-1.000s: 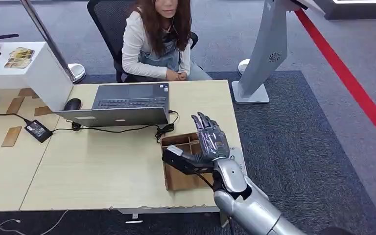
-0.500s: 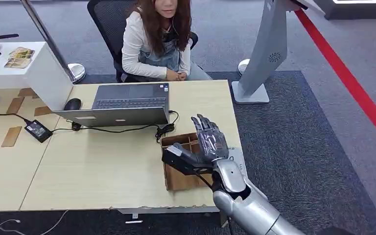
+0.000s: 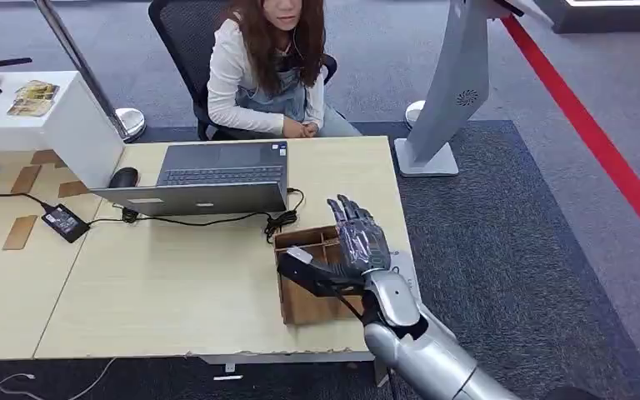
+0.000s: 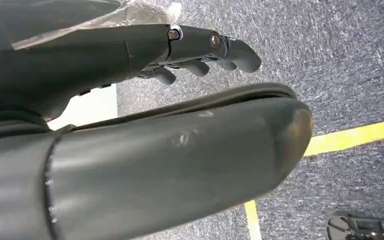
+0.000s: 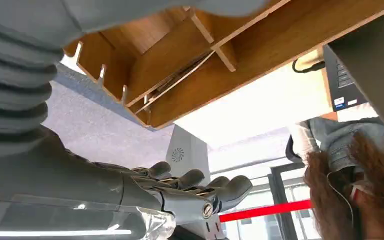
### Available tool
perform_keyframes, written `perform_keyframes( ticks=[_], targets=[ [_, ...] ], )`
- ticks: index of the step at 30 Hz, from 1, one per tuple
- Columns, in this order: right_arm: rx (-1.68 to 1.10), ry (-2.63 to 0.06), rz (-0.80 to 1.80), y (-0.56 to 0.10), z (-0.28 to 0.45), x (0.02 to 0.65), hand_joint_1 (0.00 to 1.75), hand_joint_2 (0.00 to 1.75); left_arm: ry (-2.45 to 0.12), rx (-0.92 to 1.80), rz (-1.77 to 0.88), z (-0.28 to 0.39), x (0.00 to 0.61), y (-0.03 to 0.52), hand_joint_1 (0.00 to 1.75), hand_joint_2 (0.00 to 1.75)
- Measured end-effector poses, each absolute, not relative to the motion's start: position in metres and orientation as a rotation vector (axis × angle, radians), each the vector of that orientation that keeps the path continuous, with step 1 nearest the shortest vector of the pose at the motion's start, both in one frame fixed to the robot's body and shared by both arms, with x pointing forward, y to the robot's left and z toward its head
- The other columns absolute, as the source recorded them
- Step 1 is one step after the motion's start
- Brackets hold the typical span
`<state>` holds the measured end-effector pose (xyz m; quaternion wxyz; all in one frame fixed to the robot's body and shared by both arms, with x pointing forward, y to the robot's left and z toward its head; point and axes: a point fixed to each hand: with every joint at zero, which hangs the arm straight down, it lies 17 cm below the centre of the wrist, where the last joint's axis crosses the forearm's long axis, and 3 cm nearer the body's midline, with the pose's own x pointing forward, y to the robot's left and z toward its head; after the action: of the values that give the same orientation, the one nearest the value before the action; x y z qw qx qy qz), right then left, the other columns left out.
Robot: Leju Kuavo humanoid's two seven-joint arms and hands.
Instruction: Pass the card to the sensor for recognition and then transmit it.
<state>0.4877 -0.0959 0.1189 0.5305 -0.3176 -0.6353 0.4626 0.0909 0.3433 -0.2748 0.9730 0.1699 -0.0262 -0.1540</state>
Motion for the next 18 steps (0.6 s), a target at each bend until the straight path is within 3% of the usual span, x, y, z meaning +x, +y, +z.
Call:
perform_keyframes(
  ticks=[18],
  targets=[
    [-0.794, -1.508, 1.106, -0.1044, 0.1191, 0.4903, 0.00, 1.75, -0.053, 0.343, -0.311, -0.2748, 0.0909, 0.3432, 0.00, 0.00]
  ],
)
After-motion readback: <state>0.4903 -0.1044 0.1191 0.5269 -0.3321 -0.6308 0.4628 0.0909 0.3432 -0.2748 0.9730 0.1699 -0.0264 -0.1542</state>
